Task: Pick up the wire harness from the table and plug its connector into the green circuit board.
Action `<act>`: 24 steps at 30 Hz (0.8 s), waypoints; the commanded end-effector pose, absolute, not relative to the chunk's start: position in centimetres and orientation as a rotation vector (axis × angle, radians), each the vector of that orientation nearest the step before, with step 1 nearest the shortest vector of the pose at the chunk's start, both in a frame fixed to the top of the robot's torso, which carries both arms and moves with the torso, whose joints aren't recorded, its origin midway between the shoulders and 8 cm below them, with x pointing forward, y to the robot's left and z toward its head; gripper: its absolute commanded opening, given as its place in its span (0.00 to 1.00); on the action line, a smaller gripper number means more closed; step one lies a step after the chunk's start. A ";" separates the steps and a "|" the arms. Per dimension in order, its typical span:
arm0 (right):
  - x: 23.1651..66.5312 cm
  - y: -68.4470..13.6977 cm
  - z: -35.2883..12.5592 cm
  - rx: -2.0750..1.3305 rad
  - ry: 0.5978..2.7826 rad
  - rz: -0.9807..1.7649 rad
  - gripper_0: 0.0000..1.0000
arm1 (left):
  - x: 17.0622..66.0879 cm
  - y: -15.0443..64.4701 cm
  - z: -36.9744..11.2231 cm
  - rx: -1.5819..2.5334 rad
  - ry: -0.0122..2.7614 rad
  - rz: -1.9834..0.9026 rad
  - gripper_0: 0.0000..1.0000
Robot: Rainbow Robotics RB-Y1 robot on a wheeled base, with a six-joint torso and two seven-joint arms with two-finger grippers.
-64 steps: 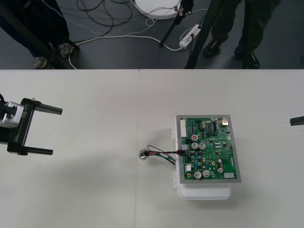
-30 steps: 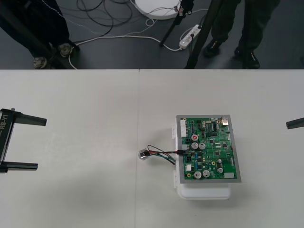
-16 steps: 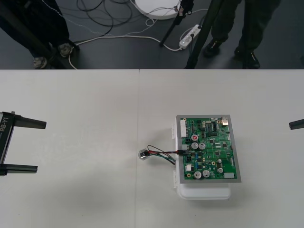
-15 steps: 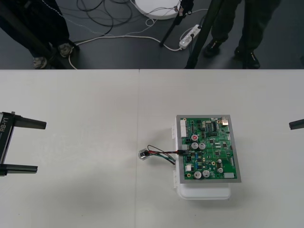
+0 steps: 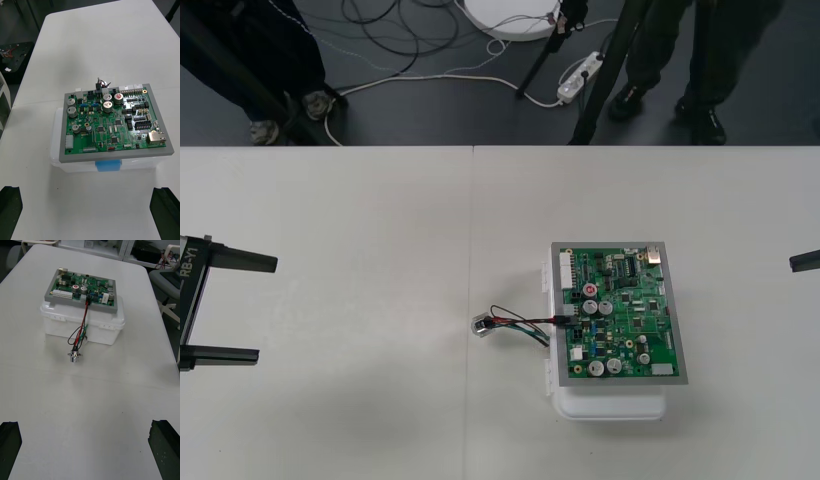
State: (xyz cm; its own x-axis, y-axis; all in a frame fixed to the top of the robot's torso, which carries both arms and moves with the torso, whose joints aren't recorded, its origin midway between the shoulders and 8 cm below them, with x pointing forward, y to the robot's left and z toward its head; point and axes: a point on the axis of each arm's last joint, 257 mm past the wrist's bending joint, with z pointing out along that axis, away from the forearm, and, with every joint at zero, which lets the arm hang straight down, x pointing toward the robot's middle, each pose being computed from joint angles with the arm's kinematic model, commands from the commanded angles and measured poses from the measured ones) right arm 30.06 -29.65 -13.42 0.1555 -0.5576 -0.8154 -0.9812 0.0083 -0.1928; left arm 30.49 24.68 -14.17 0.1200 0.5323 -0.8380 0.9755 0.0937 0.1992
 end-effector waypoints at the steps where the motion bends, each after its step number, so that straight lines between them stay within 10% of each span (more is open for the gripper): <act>1: 29.9 -30.4 -12.4 -1.699 1.490 0.639 1.00 | 29.3 24.5 -14.1 1.534 1.567 -0.714 1.00; 24: 29.9 -30.4 -12.4 -1.699 1.490 0.639 1.00 | 29.3 24.5 -14.1 1.534 1.567 -0.714 1.00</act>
